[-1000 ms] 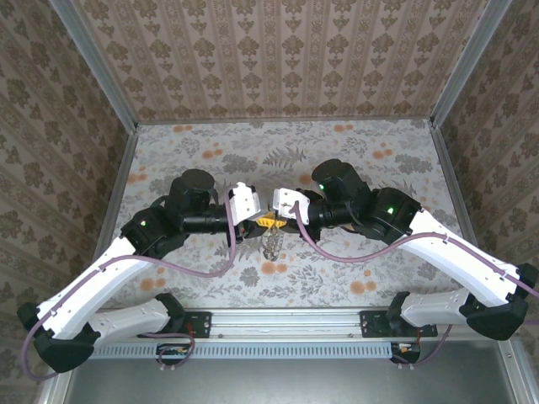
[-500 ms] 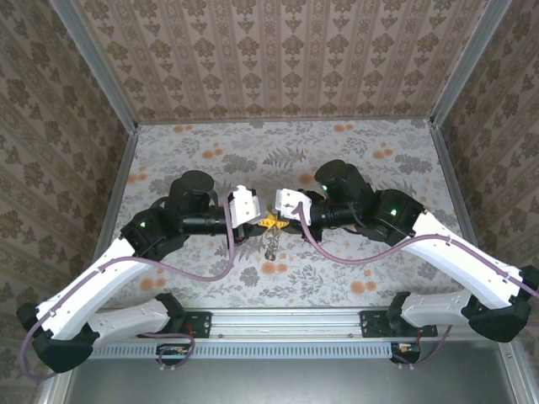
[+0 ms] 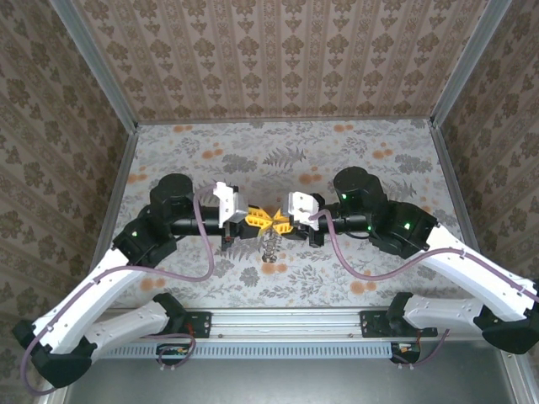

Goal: Put the keys on the keyring

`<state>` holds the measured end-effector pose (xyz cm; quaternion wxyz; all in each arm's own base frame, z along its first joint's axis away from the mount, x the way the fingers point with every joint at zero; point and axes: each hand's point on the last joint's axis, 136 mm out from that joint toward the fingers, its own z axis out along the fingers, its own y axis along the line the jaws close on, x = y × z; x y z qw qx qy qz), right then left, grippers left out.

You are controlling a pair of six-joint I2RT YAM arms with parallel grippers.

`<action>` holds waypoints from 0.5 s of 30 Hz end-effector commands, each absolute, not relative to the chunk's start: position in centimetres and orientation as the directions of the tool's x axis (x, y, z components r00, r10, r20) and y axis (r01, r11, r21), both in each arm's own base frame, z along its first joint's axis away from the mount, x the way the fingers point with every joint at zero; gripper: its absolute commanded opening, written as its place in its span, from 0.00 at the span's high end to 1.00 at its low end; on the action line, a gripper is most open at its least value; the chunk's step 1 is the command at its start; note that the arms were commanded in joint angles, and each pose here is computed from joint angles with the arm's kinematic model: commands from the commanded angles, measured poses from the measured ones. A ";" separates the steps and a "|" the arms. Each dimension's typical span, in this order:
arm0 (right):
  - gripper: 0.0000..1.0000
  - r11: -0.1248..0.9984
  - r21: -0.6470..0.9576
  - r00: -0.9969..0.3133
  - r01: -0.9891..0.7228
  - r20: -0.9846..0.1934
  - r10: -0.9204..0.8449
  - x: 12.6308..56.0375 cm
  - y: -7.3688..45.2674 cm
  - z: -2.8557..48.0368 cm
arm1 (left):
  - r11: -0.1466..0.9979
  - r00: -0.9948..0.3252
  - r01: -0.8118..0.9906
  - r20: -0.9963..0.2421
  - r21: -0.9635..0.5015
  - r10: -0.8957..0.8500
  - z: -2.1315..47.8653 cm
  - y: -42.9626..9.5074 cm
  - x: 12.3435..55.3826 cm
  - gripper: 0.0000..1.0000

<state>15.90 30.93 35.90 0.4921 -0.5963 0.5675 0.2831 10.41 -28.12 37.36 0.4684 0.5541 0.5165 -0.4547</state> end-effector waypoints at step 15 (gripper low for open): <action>0.98 0.161 -0.277 0.224 -0.947 -0.933 -0.282 15.4 30.5 38.1 | -0.161 0.102 0.980 -0.990 0.117 -0.097 42.5 -27.2 7.4 1.00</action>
